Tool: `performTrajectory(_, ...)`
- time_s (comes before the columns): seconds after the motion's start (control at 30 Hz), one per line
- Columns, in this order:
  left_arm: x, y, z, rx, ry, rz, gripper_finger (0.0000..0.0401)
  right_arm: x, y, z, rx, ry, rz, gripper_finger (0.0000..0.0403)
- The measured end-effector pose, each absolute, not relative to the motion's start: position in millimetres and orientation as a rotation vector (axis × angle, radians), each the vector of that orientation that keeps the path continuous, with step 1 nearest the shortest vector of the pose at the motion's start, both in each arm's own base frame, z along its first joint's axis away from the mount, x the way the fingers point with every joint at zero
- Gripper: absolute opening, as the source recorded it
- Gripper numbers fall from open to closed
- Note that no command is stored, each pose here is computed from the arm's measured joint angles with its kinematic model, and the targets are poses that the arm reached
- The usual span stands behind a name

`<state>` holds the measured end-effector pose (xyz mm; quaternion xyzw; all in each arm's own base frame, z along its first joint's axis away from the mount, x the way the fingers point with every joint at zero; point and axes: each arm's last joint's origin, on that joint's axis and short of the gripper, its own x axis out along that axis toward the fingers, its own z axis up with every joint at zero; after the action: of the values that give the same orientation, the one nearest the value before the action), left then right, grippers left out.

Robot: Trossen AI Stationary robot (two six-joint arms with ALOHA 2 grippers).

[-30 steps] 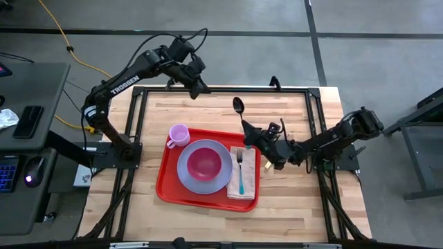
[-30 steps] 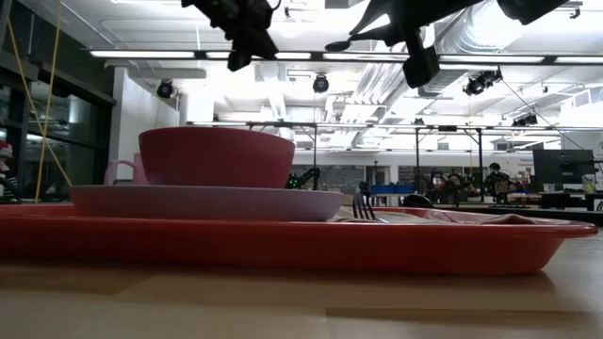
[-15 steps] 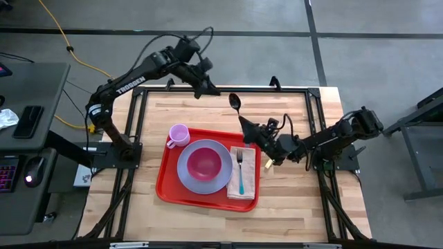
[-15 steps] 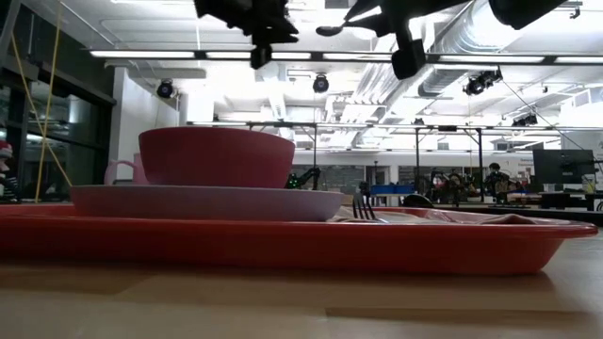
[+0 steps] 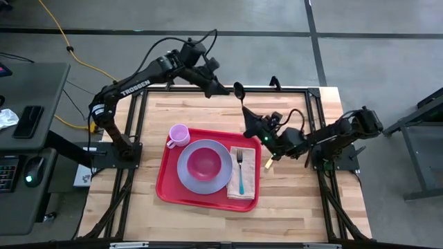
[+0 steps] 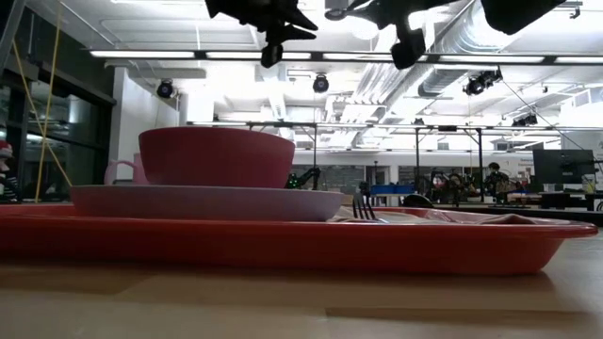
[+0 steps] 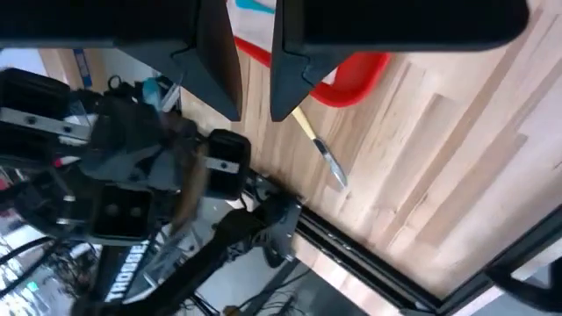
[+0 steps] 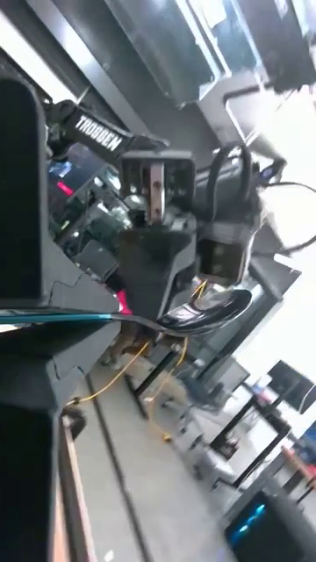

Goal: Set up tray
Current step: Put the blue spoon on top of the gray napkin to the left of the blue fork

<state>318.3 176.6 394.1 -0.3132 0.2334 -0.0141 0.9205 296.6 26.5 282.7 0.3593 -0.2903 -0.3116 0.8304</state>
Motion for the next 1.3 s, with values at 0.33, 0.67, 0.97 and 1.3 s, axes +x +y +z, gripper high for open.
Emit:
performTrajectory(0.33,323,180,405,-0.670,0.373,-0.039,0.0092,296,25,285,0.728,-0.625,-0.640,0.0000)
performTrajectory(0.67,325,177,408,-0.695,0.352,-0.077,0.0092,298,9,287,0.707,-0.648,-0.628,0.0000)
performTrajectory(0.97,325,177,408,-0.710,0.360,-0.081,0.0092,297,3,289,0.682,-0.669,-0.630,0.0000)
performTrajectory(1.3,318,185,405,-0.738,0.381,-0.093,0.0092,296,3,290,0.671,-0.671,-0.642,0.0000)
